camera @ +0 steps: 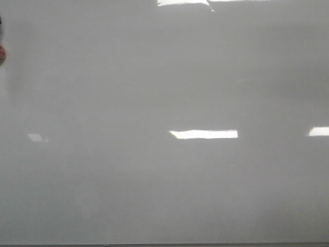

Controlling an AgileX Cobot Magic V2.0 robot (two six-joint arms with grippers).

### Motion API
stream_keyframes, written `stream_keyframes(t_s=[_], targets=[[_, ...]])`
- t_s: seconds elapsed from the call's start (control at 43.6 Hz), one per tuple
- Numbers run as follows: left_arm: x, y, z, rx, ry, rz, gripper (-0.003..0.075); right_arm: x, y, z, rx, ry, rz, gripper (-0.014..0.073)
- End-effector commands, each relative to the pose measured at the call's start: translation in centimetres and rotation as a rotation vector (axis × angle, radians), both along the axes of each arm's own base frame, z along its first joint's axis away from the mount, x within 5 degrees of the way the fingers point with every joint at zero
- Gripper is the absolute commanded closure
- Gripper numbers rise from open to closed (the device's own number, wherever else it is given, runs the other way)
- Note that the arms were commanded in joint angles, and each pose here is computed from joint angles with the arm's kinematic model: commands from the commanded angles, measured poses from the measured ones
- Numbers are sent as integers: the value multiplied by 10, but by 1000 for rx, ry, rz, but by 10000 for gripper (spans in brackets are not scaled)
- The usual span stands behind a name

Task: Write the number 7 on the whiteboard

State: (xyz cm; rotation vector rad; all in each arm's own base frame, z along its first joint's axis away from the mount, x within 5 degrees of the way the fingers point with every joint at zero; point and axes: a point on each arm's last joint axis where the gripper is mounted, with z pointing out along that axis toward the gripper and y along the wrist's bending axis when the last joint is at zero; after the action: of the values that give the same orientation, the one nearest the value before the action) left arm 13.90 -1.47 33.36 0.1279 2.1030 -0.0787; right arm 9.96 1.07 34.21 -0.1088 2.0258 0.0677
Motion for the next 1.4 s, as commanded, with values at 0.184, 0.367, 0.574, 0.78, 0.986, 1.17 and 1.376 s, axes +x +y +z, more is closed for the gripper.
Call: stream_keyframes(t_s=[0.184, 0.367, 0.574, 0.78, 0.986, 1.17, 1.376], targets=[[57, -6, -5, -58, -15, 16, 167, 3, 0, 15, -8, -90, 6, 55], [93, -9, -19, -79, 34, 30, 167, 3, 0, 15, -8, -90, 6, 55], [126, -11, -34, -74, 58, 41, 190, 3, 0, 15, -8, -90, 6, 55], [150, -12, -45, -71, 50, 52, 285, 3, 0, 15, -8, -90, 6, 55], [162, -13, -54, -69, 36, 60, 385, 3, 0, 15, -8, -90, 6, 55], [165, -12, -56, -69, 28, 62, 453, 3, 0, 15, -8, -91, 6, 55], [165, -13, -59, -66, 51, 60, 555, 3, 0, 15, -8, -91, 6, 55]])
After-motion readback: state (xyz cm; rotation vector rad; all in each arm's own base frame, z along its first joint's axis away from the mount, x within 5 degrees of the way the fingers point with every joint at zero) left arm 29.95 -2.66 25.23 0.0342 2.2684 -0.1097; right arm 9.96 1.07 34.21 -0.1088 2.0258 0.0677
